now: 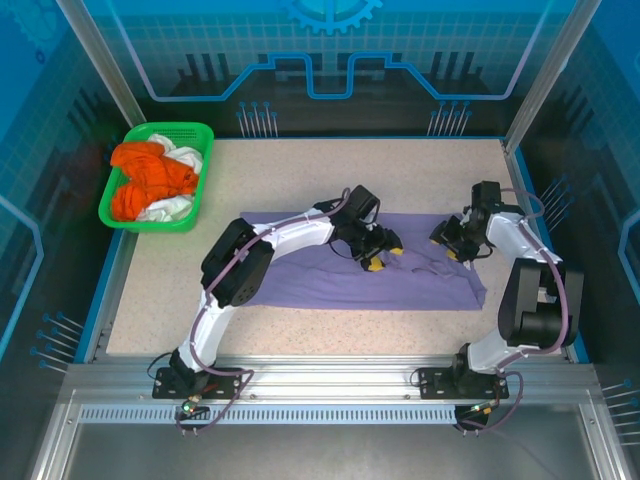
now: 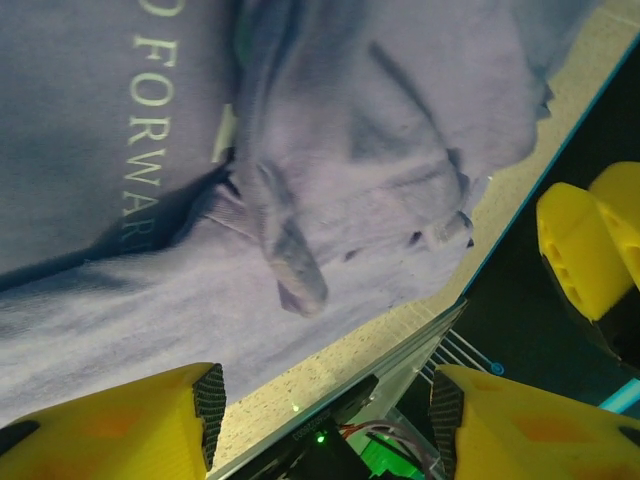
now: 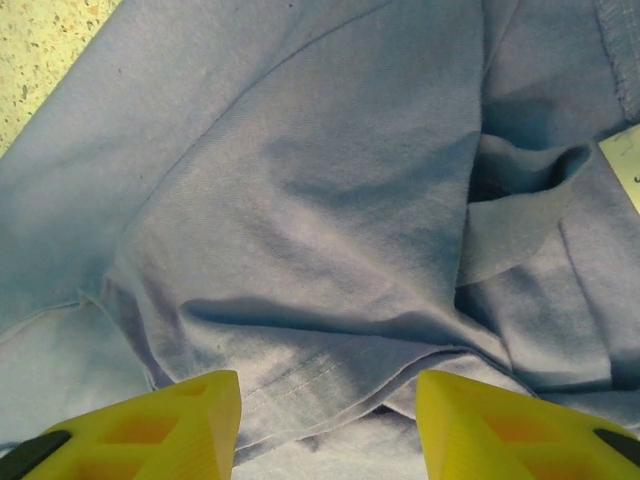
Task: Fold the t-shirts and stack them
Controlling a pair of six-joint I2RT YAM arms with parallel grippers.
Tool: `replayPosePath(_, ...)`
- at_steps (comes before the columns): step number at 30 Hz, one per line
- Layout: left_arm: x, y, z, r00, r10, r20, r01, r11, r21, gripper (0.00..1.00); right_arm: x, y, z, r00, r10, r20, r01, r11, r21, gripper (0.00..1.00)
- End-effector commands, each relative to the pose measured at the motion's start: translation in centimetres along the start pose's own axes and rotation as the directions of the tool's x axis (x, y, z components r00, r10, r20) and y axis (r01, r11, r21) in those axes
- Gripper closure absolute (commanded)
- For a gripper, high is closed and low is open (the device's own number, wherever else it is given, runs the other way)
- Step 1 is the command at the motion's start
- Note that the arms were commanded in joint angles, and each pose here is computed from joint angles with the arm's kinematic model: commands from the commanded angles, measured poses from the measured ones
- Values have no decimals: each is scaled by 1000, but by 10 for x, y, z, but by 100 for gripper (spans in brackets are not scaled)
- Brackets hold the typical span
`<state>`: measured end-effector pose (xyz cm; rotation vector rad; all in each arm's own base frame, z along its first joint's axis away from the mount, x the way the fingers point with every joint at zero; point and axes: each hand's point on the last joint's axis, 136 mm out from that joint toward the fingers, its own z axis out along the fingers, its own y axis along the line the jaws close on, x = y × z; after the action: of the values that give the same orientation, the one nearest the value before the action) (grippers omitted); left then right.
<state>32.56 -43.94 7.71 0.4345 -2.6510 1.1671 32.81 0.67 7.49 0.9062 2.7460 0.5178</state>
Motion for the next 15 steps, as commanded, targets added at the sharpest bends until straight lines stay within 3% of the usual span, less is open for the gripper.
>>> replayPosePath(1,1,6,15,995,-100,-6,100,995,-5,41,-10,-2,3,1000,-7,18,7,1000,5,50)
replayPosePath(5,-9,4,22,992,-122,13,122,992,-6,43,-12,1,6,1000,-9,18,9,1000,-4,50)
replayPosePath(15,-20,8,33,984,-174,36,175,984,-30,58,-12,1,11,1000,-13,-6,13,1000,4,53)
